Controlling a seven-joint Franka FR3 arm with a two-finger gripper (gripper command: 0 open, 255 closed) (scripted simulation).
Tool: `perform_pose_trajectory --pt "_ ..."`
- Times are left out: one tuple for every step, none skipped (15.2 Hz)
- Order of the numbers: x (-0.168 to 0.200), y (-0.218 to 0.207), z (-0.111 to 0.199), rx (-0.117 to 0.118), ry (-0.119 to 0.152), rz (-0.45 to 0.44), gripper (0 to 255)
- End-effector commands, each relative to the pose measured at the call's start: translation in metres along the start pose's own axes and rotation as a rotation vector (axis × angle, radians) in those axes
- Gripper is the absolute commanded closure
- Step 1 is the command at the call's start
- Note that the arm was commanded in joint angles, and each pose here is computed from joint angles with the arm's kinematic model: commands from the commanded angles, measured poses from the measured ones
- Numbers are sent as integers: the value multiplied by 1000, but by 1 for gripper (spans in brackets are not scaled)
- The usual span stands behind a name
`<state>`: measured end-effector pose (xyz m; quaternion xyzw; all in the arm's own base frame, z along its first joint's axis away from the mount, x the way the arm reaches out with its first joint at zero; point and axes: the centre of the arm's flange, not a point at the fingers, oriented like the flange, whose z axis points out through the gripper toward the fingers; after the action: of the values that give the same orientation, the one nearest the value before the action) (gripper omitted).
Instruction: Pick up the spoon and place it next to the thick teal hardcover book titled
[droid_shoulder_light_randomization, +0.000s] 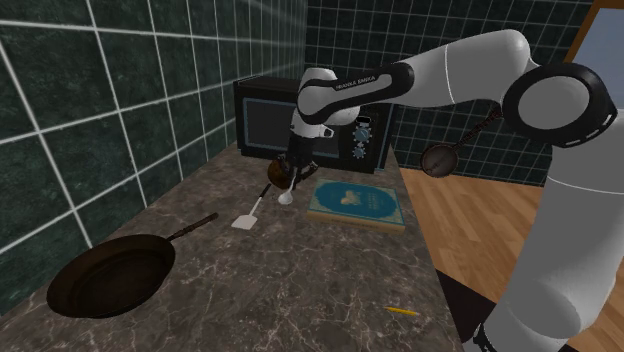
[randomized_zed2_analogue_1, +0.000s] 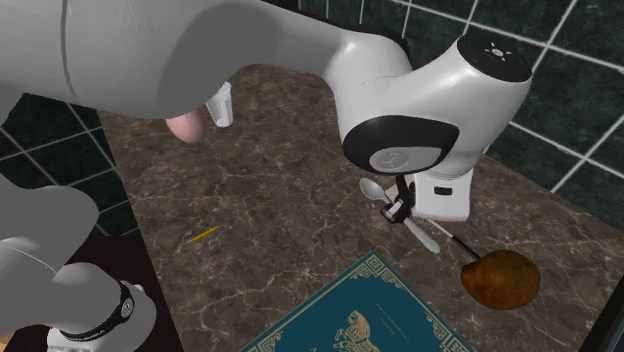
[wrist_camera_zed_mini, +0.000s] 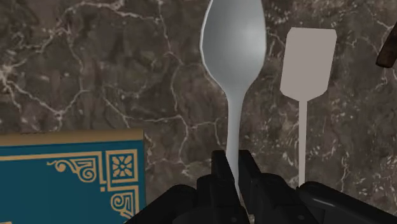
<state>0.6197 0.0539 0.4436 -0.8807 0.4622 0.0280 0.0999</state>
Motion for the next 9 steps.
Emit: perform_pose_trajectory --pt "20 11 -5 0 0 -1 255" --pt "32 17 -8 0 0 -1 255" --pt "43 23 -11 0 0 -1 255" --pt "55 29 -13 0 0 -1 255" --pt "66 35 -16 0 0 -1 255" --pt "77 41 -18 0 0 -1 255" --pt "89 47 -21 0 0 -1 255" --pt "100 53 -24 0 0 -1 255" --pt "112 59 -26 0 0 -1 255"
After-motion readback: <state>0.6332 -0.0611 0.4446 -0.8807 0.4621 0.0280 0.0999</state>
